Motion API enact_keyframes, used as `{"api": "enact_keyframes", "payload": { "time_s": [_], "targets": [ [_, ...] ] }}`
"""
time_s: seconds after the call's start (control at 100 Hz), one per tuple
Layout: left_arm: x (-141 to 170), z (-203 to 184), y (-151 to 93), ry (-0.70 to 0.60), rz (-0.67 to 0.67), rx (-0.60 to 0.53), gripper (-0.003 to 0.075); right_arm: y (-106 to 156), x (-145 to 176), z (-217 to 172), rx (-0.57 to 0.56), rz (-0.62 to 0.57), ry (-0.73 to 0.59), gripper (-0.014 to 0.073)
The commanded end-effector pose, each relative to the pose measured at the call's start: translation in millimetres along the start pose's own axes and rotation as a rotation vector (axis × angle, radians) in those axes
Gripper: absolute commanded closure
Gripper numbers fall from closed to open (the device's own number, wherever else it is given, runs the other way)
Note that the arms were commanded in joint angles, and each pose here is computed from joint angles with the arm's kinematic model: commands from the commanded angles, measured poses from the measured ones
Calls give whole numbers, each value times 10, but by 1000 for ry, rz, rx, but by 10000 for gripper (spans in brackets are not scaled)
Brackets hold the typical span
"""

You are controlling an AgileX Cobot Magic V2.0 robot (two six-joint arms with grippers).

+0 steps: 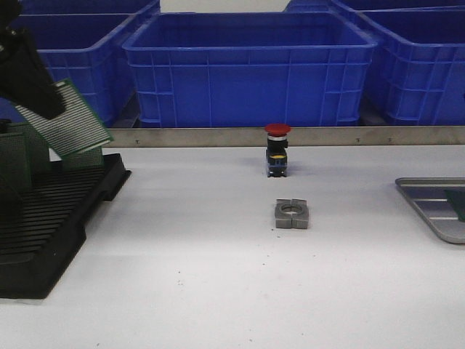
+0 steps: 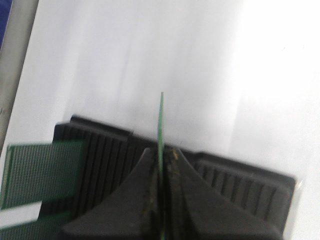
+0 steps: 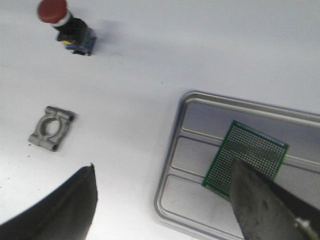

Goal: Place circuit board on tray
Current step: 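Lift the board and pass it to the right gripper, then carry the second board to the silver tray with the right gripper and release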

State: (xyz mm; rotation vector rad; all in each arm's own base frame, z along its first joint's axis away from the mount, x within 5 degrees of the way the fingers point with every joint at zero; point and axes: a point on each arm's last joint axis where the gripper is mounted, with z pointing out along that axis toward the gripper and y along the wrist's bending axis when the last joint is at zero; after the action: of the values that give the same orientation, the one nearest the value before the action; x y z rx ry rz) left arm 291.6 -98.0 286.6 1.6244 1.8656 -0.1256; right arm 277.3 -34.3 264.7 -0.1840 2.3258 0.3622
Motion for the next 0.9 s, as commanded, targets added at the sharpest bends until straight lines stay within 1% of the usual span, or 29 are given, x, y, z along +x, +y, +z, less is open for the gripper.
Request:
{"api": "enact_keyframes", "payload": {
  "time_s": [0.0,0.06,0.13,0.21,0.26,0.39,0.51,0.58,0.63,0.8,0.89],
  "targets": [
    [-341,-150,-85,-160,10,-6,737,215,-159,-247,-26,-115,-89,26],
    [-493,-124,-171,-226,24,25,737,346,-182,-307,-48,-198,-108,26],
    [-650,-108,-258,-303,19,58,737,519,-189,-337,-94,-323,-116,26],
    [-793,-103,-342,-376,15,89,737,716,-167,-321,-172,-487,-107,26],
    [-859,-102,-389,-408,8,111,737,834,-141,-305,-235,-568,-96,26],
    [-950,-108,-503,-451,35,182,737,1141,-85,-267,-374,-745,-98,26],
    [-967,-114,-549,-459,44,223,737,1380,-50,-255,-462,-900,-138,26],
    [-974,-119,-553,-468,39,228,737,1510,-37,-238,-507,-941,-164,26],
    [-979,-121,-552,-474,32,229,737,1591,-30,-204,-538,-940,-176,26],
    [-987,-128,-561,-484,28,241,737,1803,36,64,-628,-878,-145,38],
    [-987,-130,-569,-484,30,250,737,1877,58,189,-656,-820,-135,100]
  ]
}}
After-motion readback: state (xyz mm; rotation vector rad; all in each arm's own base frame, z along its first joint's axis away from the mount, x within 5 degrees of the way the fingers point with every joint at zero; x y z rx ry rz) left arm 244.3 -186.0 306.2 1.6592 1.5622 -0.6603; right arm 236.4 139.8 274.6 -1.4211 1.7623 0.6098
